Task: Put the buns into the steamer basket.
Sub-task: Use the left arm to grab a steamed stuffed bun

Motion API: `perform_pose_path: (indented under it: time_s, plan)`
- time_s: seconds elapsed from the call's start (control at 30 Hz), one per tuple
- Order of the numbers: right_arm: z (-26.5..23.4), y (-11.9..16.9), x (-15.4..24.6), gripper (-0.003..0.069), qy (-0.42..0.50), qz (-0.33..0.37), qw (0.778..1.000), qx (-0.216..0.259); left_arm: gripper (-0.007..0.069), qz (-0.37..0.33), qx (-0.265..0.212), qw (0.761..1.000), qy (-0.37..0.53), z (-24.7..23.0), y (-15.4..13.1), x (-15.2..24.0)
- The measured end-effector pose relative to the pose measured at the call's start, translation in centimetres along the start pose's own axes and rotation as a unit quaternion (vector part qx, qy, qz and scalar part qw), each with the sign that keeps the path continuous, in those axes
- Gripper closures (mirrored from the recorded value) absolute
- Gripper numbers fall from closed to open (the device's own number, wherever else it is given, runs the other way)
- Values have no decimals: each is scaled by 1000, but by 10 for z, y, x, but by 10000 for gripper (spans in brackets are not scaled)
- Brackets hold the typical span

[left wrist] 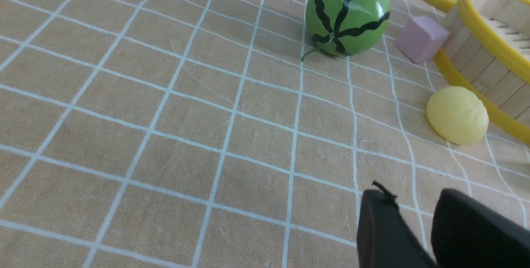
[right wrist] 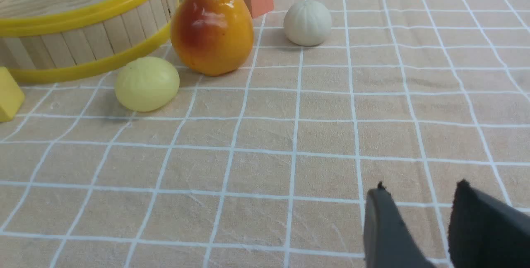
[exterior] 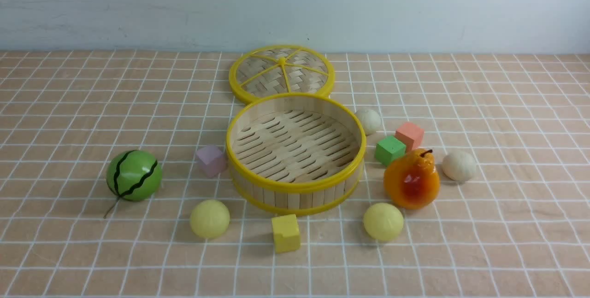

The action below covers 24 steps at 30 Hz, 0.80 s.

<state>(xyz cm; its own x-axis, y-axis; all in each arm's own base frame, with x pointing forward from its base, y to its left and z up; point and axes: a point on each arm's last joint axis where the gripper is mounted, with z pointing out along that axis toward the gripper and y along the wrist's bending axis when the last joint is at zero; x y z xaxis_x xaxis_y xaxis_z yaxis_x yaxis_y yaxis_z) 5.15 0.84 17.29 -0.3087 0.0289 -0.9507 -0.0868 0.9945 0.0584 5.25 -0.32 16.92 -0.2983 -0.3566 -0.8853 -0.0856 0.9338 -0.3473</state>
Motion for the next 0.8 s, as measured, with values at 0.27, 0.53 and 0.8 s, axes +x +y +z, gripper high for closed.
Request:
perform_pose_path:
  time_s: [0.27,0.53,0.8]
  plan:
    - [0,0,0,419,0,0,1000,0,431,0,0,1000,0,0,0,0]
    - [0,0,0,419,0,0,1000,0,430,0,0,1000,0,0,0,0]
    - [0,0,0,419,0,0,1000,0,428,-15,13,1000,-12,0,-2,-2]
